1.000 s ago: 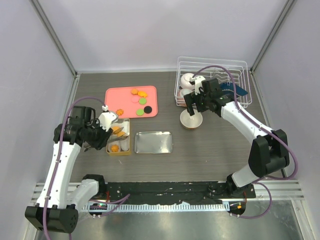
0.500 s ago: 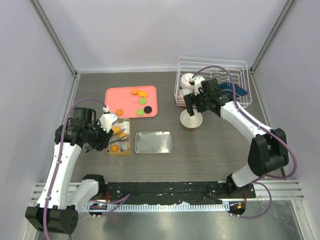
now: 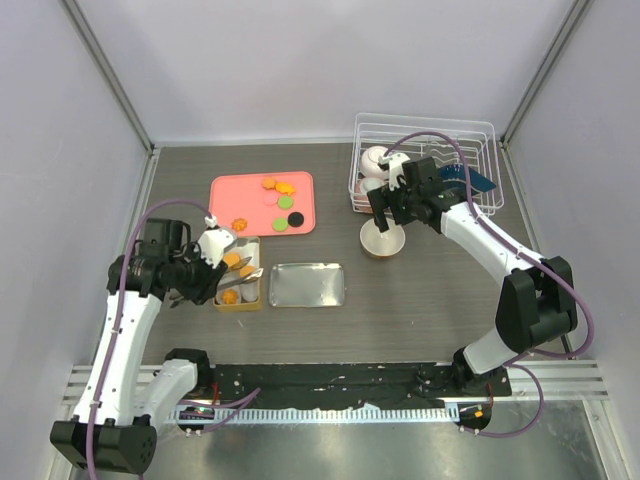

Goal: Pack the cookies

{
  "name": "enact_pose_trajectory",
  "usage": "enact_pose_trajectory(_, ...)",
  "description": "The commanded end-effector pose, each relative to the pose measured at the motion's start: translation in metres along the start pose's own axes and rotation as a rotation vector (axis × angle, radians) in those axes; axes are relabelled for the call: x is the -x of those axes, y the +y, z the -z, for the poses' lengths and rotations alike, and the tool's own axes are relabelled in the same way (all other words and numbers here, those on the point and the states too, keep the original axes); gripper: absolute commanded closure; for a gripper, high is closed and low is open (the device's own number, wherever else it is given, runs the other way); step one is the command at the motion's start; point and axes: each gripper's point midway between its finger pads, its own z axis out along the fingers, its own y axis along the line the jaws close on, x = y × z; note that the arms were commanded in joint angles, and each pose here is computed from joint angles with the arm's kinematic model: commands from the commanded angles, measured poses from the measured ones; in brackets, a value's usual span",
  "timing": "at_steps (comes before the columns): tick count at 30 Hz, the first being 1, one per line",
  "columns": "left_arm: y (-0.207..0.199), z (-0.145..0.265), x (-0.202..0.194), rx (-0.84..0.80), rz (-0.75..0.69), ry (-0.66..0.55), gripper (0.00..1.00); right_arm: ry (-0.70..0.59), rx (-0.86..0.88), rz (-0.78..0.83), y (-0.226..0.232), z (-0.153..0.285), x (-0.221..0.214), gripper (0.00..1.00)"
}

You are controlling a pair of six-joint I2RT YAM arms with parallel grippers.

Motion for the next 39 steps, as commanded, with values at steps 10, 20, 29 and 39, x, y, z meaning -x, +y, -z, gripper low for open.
enact_pose_trajectory(10, -0.0032, -0.0022, 0.0021, -0.008, -0.013, -0.031, 0.56, -0.056, -0.016, 0.017, -0.0033, 0.0057, 0.0227, 0.0)
enact_pose_trajectory(20, -0.002, 0.004, 0.0032, 0.018, -0.02, -0.047, 0.56, -0.053, -0.016, 0.017, -0.0033, 0.005, 0.0223, 0.0)
enact_pose_trajectory(29, -0.0051, 0.0012, 0.0006, 0.002, -0.014, -0.041, 0.56, -0.048, -0.017, 0.017, -0.0034, 0.0043, 0.0208, 0.0)
enact_pose_trajectory(39, -0.007, -0.0001, -0.002, -0.005, -0.013, -0.038, 0.51, -0.045, -0.016, 0.018, -0.0034, 0.0036, 0.0203, 0.0)
